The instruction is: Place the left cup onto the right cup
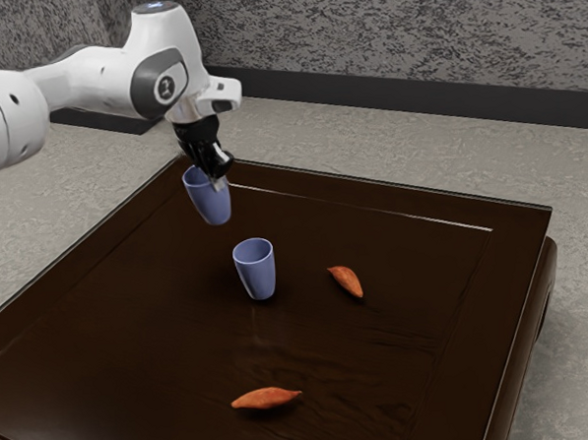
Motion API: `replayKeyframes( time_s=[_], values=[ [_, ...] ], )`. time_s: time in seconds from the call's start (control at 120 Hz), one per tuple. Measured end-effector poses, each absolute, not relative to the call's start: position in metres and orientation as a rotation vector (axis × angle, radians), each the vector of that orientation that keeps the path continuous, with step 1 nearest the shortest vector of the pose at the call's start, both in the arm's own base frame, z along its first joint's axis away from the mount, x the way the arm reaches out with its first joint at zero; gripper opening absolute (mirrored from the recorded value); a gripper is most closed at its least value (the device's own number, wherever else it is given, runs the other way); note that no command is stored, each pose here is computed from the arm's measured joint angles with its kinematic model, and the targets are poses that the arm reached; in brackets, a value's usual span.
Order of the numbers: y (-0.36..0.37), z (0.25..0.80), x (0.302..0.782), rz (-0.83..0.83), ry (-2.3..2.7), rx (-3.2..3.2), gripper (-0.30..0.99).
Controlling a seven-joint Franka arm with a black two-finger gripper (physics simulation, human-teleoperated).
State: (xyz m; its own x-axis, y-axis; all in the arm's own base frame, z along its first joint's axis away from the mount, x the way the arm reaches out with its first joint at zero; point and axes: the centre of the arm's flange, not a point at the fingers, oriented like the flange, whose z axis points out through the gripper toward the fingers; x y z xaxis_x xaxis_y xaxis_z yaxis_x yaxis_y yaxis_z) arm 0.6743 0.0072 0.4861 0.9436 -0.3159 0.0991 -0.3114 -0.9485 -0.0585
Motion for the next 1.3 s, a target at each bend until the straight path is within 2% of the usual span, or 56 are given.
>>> replayKeyframes(
  time_s=[0.158, 0.3, 0.6, 1.0, 1.208, 1.3],
  values=[
    [-0.068, 0.495, 0.661, -0.100, 0.618, -3.014, -0.09],
    [-0.094, 0.480, 0.654, -0.023, 0.629, -3.009, -0.09],
    [-0.094, 0.455, 0.661, 0.048, 0.539, -3.020, -0.09],
    [-0.082, 0.433, 0.692, 0.050, 0.455, -3.011, -0.09],
    [-0.072, 0.398, 0.702, 0.107, 0.421, -3.016, -0.09],
    [-0.077, 0.396, 0.701, 0.117, 0.419, -3.028, 0.06]
  ],
)
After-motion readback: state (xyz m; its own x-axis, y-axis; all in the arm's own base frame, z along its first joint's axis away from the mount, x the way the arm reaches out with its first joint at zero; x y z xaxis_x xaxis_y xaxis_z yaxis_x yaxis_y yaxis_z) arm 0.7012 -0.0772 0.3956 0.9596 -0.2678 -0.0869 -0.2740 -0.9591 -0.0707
